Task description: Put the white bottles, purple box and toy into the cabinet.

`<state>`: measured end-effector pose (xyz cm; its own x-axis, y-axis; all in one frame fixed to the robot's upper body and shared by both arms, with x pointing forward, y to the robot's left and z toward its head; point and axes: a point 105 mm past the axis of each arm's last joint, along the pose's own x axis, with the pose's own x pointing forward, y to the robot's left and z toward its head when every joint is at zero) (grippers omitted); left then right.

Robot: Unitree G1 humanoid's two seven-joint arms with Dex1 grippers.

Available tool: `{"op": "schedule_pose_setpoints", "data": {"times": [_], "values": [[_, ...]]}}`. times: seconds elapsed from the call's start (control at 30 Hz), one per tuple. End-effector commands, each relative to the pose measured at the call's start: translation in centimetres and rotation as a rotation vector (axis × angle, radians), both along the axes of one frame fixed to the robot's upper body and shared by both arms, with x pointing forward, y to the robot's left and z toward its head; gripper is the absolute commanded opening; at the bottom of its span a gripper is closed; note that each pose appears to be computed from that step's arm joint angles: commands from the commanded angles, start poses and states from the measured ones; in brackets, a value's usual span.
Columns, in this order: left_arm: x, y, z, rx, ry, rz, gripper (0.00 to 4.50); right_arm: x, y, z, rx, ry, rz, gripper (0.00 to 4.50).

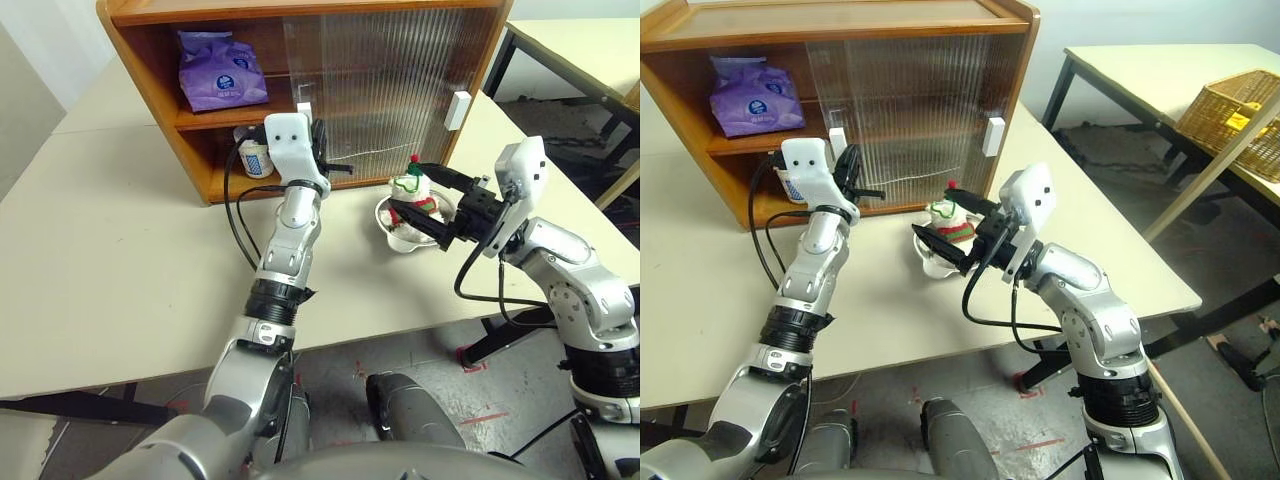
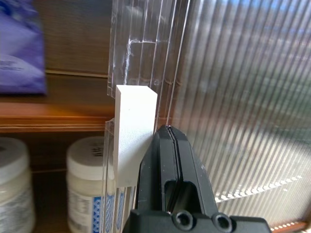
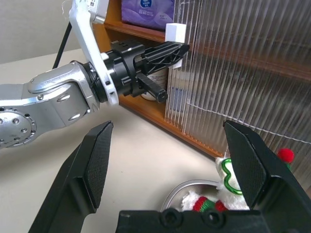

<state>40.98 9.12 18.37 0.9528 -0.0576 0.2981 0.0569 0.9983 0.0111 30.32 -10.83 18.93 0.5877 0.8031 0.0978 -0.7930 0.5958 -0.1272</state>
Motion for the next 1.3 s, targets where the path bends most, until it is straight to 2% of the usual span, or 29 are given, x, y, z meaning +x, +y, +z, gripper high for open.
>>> {"op": "schedule_pose_setpoints", "data": {"times": [0.03,0.33,1.3], "values": [[0.2,2.3,-0.6,-0.001,0.027,0.092,0.04,0.0,0.1,0.2,-0.003,-0.007,0.005,4.50],[0.4,5.2,-1.2,-0.021,0.050,0.199,0.04,0.1,0.0,0.0,-0.002,-0.005,0.008,4.50],[-1.2,12.4,-0.3,0.023,0.012,0.411,0.04,0.6,0.1,0.0,-0.009,0.002,0.031,4.50]]}}
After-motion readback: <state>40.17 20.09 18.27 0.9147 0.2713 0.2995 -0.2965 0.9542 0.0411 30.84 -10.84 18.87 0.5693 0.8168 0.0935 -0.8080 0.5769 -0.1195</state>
